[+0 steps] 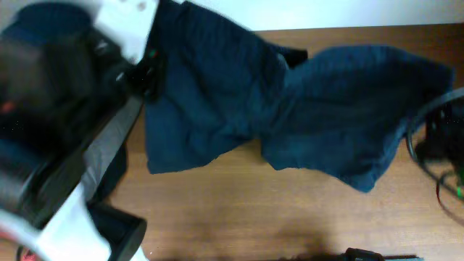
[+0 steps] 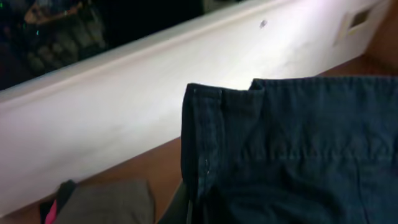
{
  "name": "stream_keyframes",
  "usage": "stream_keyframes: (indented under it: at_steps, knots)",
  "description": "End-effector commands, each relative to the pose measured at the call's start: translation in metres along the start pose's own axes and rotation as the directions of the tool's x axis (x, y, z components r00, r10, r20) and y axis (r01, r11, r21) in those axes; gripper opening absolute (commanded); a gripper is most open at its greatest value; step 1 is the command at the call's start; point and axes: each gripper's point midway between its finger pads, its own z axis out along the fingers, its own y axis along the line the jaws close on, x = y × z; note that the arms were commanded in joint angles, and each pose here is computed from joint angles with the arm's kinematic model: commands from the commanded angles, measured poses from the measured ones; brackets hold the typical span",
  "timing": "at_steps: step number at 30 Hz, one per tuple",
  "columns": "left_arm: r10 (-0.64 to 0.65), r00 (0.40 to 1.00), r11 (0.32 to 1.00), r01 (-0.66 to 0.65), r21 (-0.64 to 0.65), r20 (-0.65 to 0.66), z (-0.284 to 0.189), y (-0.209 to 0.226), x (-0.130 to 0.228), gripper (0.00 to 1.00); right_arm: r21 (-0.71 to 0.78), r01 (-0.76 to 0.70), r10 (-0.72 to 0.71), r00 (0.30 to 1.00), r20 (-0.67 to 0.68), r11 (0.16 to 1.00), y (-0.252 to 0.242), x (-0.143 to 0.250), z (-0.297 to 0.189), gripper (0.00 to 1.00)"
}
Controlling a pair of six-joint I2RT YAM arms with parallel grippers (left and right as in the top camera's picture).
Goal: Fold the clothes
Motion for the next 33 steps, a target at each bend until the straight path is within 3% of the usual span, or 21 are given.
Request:
stream_keyframes:
  at_steps: [1,5,8,12,16,25,30,31,32,33]
  knots:
    - [-0.065,0.998,0.994,0.066,-0.087,0.016,-0.026,0.019,0.003,0.01,0.173,-0.037,0.035,0.999,0.011,0.984,-0.024,0.005,-0.020,0.04]
    - [-0.070,0.994,0.994,0.062,-0.092,-0.083,-0.003,0.018,0.019,0.01,0.172,-0.065,0.074,0.996,-0.046,0.983,-0.030,0.013,-0.002,0.04]
    - [-0.098,0.971,0.984,0.062,-0.164,-0.217,0.029,0.026,0.045,0.01,0.147,-0.087,0.106,0.986,-0.130,0.985,-0.035,0.022,0.032,0.04]
    - [-0.152,0.902,0.969,0.055,-0.241,-0.404,0.103,0.040,0.093,0.01,0.089,-0.143,0.164,0.935,-0.315,0.986,-0.044,0.052,0.103,0.04]
    - [-0.201,0.844,0.958,0.063,-0.280,-0.497,0.176,0.053,0.138,0.01,0.103,-0.187,0.213,0.853,-0.476,0.977,-0.063,0.095,0.172,0.04]
    - [-0.219,0.752,0.956,0.039,-0.290,-0.621,0.323,0.054,0.254,0.01,0.038,-0.248,0.212,0.729,-0.651,0.968,-0.077,0.197,0.322,0.04]
    - [-0.222,0.790,0.953,0.052,-0.298,-0.572,0.395,0.052,0.292,0.01,-0.035,-0.212,0.145,0.769,-0.623,0.977,-0.063,0.244,0.407,0.04]
    - [-0.225,0.807,0.951,0.059,-0.305,-0.545,0.410,0.053,0.297,0.03,-0.053,-0.203,0.130,0.785,-0.605,0.978,-0.059,0.251,0.423,0.04]
    - [-0.225,0.817,0.950,0.062,-0.307,-0.531,0.419,0.053,0.300,0.20,-0.067,-0.195,0.118,0.797,-0.592,0.979,-0.055,0.255,0.434,0.07]
    - [-0.223,0.833,0.949,0.067,-0.308,-0.507,0.430,0.053,0.302,0.54,-0.082,-0.186,0.106,0.811,-0.575,0.979,-0.051,0.260,0.446,0.23]
